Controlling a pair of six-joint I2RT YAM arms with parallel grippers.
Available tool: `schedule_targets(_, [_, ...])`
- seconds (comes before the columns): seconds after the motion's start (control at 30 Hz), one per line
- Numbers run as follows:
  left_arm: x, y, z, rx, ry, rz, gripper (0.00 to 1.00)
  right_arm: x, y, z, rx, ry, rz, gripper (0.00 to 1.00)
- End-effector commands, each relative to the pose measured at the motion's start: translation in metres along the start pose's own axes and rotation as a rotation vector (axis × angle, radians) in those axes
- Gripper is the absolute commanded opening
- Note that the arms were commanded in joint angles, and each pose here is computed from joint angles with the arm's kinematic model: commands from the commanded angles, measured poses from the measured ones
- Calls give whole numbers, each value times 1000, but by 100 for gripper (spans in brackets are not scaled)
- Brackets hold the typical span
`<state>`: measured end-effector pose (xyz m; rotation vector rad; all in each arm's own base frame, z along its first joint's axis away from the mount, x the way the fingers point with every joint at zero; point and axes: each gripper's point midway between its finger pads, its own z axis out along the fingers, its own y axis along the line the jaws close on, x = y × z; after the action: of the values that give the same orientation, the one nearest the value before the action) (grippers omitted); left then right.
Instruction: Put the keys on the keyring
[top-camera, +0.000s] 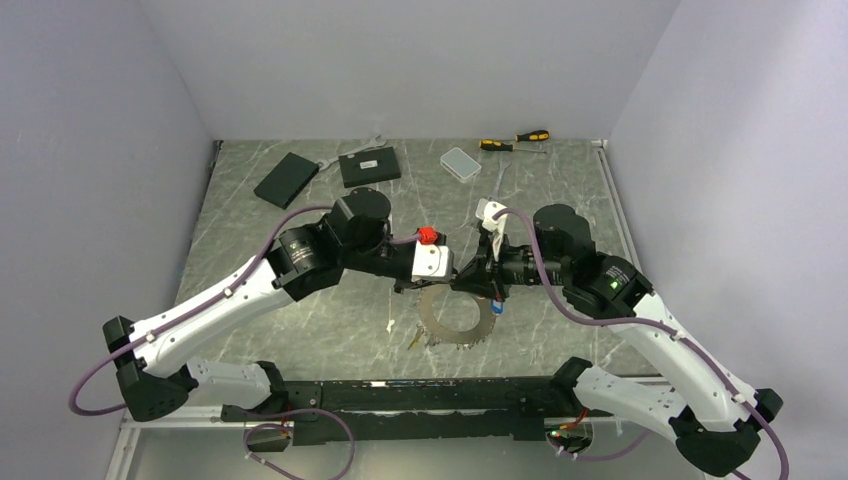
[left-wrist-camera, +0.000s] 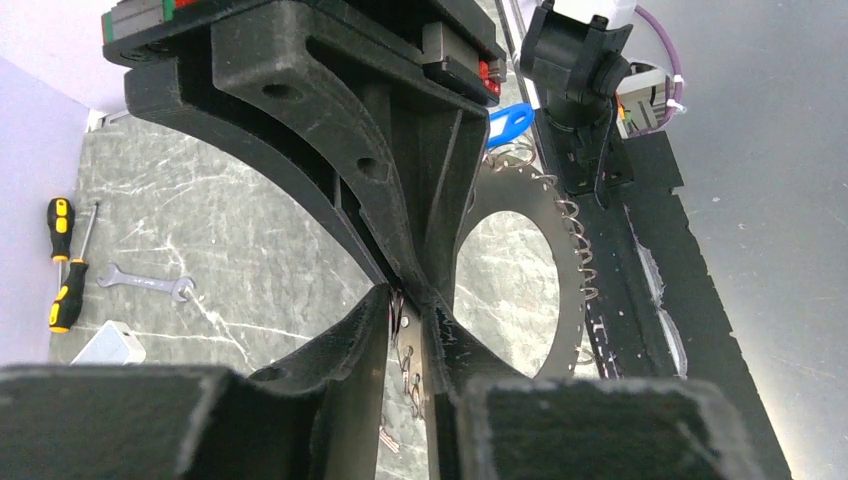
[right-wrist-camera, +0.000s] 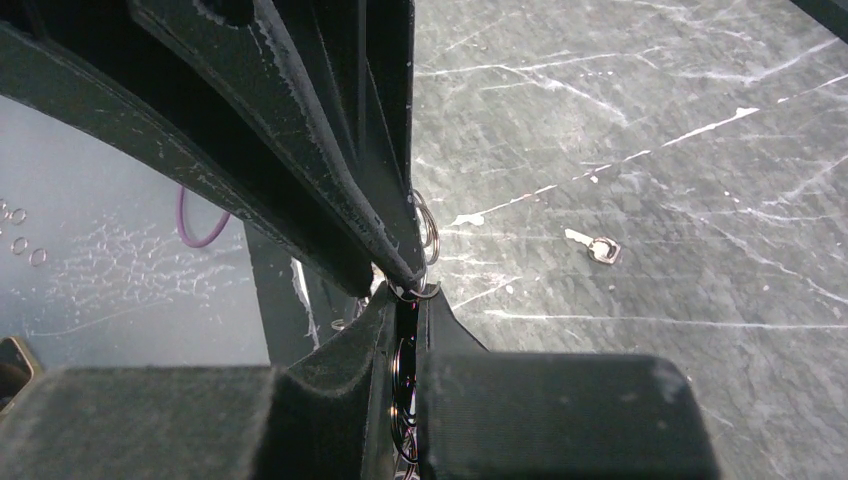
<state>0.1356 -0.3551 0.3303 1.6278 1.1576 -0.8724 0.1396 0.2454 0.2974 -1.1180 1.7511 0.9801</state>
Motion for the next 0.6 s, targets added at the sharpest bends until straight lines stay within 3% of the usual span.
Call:
schedule_targets(0.0, [-19,4,0,-3,-40,34,21,-27,6,-8,-11,-74,-38,0])
schedule_targets(0.33, [-9,7,1,-38,5,40,21,-28,7,-10,-11,-80,-40,0])
schedule_targets(0.57, [-8,7,-1,-61,-3,35,30,-28,7,-10,-10,-80,-39,0])
